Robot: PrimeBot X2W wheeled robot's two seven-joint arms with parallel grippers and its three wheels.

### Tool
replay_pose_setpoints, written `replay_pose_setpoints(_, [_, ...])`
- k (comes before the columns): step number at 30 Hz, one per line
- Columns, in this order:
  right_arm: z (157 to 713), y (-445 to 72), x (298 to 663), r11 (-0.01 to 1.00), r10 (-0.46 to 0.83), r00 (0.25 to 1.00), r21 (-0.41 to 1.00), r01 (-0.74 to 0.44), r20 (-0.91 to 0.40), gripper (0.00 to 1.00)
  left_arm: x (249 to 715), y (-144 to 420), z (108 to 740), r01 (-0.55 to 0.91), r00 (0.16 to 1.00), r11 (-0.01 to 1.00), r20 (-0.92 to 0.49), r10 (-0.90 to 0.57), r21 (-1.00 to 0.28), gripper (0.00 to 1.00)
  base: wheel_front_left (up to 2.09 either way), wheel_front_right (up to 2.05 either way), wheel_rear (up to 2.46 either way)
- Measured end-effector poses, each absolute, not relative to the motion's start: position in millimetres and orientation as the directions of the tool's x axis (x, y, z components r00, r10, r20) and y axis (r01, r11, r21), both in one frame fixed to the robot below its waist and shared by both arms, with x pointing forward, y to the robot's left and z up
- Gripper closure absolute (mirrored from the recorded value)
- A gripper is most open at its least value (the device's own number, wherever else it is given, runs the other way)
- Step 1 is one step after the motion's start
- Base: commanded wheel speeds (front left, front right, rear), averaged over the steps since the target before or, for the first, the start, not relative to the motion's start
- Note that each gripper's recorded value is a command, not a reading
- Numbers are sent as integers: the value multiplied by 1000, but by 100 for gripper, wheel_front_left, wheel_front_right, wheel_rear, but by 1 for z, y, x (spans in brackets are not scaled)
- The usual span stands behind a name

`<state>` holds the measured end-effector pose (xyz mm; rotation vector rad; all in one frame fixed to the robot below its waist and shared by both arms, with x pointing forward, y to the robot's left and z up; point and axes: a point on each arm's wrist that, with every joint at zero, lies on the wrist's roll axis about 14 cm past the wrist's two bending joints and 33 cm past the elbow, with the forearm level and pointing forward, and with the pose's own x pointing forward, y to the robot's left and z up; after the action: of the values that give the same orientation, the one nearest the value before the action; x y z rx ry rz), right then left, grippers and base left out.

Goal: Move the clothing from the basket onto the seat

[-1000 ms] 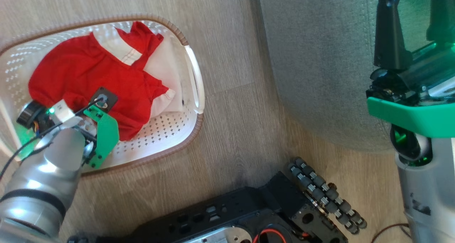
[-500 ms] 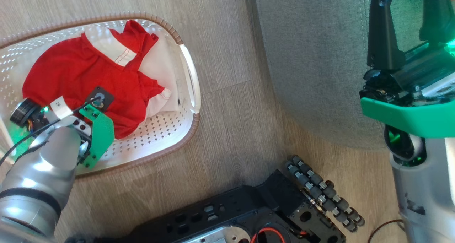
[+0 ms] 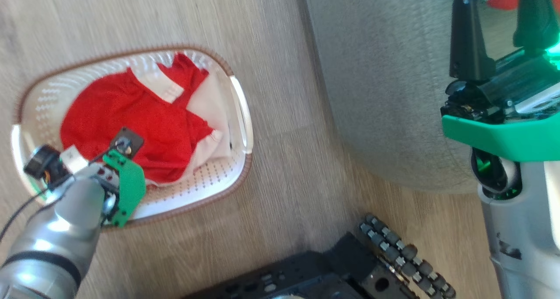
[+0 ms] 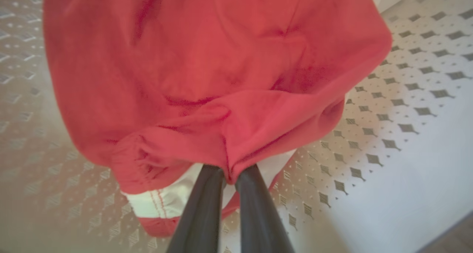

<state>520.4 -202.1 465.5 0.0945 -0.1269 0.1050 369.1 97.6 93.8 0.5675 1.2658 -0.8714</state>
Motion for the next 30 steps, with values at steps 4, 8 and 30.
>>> replay_pose_setpoints(4, [491,-203,514,990,95,979,87,-111,178,0,376,96,117,784,125,616,-951,-282,-79,100,0,0,0])
replay_pose_setpoints(8, [514,-203,502,990,87,973,93,-109,215,0,392,91,146,757,223,652,-918,-328,-49,100,0,0,0])
replay_pose_setpoints(30, [590,-202,423,984,87,938,119,-134,337,0,429,42,315,583,638,811,-592,-492,-47,100,0,0,0])
